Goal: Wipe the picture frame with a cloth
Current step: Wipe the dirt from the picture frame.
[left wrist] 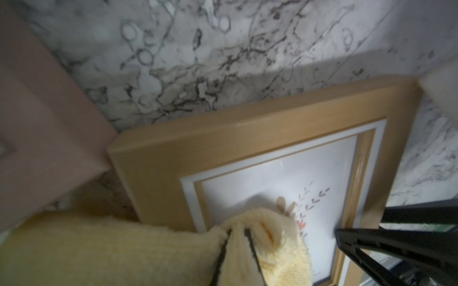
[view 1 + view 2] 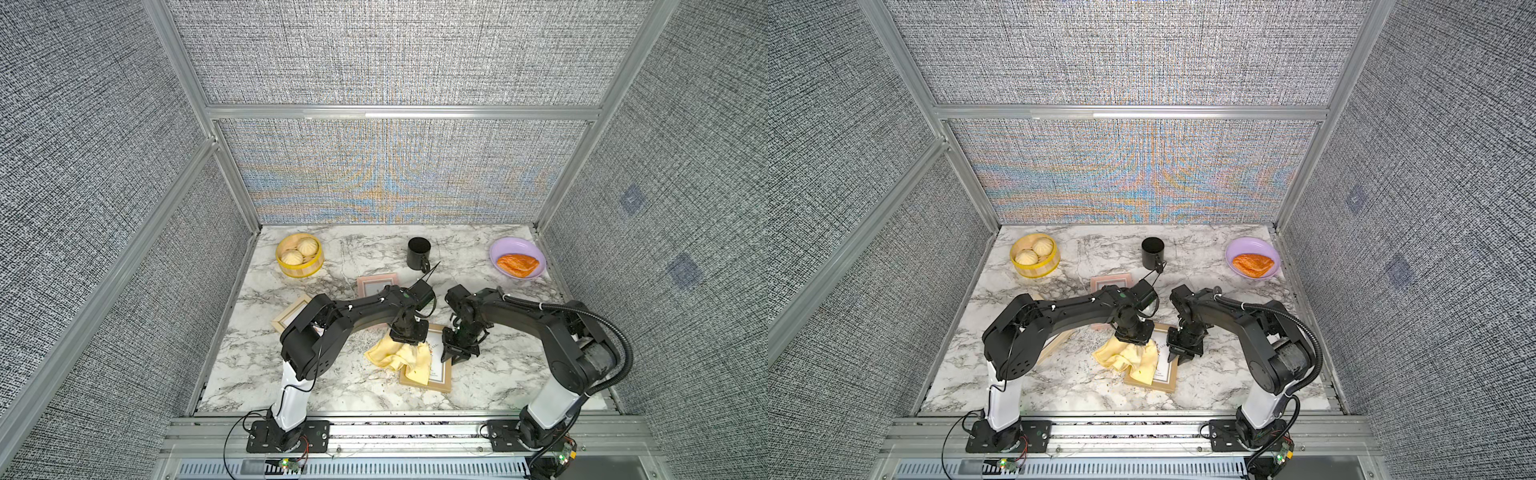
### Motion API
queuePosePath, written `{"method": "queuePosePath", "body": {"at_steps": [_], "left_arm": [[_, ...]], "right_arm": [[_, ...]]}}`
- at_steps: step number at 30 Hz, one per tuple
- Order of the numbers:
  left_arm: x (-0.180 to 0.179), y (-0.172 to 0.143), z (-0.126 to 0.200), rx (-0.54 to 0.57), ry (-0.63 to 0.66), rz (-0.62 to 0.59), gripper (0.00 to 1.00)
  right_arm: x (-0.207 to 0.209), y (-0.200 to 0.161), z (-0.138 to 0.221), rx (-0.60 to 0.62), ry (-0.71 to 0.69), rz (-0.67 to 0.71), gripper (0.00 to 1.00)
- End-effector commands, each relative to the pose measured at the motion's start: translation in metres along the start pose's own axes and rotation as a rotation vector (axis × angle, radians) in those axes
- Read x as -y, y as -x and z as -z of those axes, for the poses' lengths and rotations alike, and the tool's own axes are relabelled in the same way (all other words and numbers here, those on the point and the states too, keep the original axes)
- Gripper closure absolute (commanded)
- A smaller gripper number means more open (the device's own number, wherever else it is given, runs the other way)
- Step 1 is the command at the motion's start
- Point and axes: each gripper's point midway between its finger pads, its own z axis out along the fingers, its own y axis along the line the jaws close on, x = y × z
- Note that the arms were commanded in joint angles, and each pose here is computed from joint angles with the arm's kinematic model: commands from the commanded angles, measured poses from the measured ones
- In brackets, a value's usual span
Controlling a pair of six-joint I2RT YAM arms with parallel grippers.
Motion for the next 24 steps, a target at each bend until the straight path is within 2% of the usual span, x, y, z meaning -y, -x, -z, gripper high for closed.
{"method": "queuePosePath", "body": {"at_steps": [1,8,11,13,16,20,24], "left_arm": [[-0.031,-0.020,-0.009,-0.025,0.128,0.015,1.00],[-0.042,-0.109,-0.003,-0.187,0.085,0.009,1.00],[-0.043,-0.133,-0.003,-0.230,0.075,0.012,1.00],[-0.046,-0.134,-0.004,-0.221,0.090,0.017,1.00],[-0.043,-0.118,-0.008,-0.181,0.111,0.023,1.00],[-0.007,-0.093,-0.011,-0.152,0.042,0.002,1.00],[0.027,-0.091,-0.012,-0.156,0.001,-0.052,1.00]], "right_arm": [[0.055,0.023,-0.010,0.149,-0.275,-0.037,1.00],[0.054,0.024,-0.010,0.160,-0.267,-0.036,1.00],[0.054,0.024,-0.010,0.161,-0.263,-0.034,1.00],[0.054,0.023,-0.011,0.160,-0.264,-0.034,1.00],[0.054,0.023,-0.012,0.161,-0.262,-0.032,1.00],[0.052,0.023,-0.013,0.163,-0.265,-0.029,1.00],[0.048,0.021,-0.014,0.167,-0.259,-0.034,1.00]]}}
